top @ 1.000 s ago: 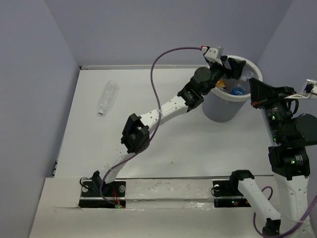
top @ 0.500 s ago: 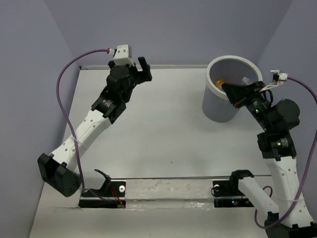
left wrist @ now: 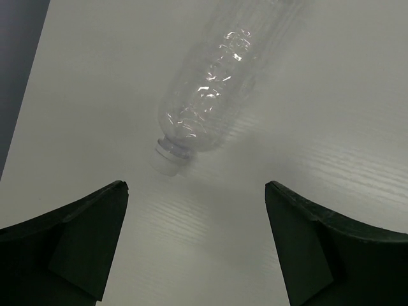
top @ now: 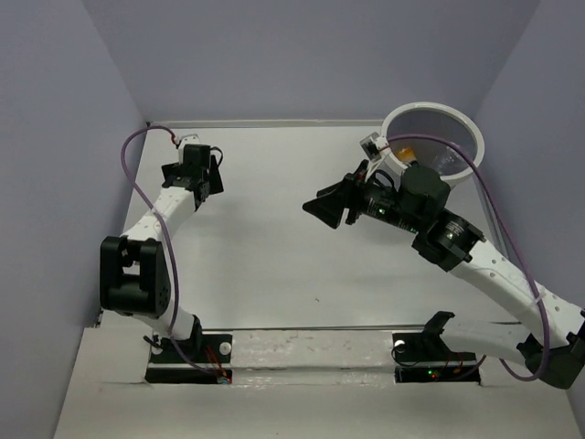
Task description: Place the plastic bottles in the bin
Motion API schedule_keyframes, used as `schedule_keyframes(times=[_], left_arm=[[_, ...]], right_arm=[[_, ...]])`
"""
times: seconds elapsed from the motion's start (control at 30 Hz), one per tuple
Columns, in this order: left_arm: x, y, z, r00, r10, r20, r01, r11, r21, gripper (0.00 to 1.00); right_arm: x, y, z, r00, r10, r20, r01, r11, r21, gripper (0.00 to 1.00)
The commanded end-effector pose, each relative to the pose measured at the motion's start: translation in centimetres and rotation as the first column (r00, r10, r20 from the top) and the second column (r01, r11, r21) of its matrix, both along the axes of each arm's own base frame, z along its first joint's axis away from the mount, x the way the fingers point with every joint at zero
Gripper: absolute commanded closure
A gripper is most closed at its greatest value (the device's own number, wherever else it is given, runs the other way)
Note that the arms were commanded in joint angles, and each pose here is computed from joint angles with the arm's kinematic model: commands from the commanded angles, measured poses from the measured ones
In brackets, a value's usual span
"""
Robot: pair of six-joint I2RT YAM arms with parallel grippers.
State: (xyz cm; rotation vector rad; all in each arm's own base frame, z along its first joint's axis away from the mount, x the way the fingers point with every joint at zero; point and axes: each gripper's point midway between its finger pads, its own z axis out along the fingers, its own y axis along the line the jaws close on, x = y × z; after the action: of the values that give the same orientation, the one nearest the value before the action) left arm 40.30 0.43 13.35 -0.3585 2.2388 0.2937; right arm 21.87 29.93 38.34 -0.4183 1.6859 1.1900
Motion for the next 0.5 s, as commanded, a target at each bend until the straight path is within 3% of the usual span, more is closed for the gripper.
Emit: schedule_keyframes(times=[0.0, 0.3, 0.47], left_arm=[[3.3, 0.8, 2.4, 0.996, -0.082, 0.046, 0.080, 0.996, 0.040, 0.01], [8.5, 1.2, -4.3, 0.986, -0.114, -0.124, 0.119, 0.993, 0.027, 0.01], [9.6, 2.5, -7.7, 0.975, -0.079, -0.209, 0.090, 0.995, 0.043, 0.01]], right_arm=[[-0.2, 0.8, 2.1, 0.994, -0.051, 0.096, 0.052, 0.999, -0.009, 0.28], [-2.2, 5.1, 1.2, 0.992, 0.023, 0.126, -0.013, 0.997, -0.077, 0.27], [-3.1, 6.4, 1.0, 0.990, 0.056, 0.131, -0.047, 0.996, -0.075, 0.27]])
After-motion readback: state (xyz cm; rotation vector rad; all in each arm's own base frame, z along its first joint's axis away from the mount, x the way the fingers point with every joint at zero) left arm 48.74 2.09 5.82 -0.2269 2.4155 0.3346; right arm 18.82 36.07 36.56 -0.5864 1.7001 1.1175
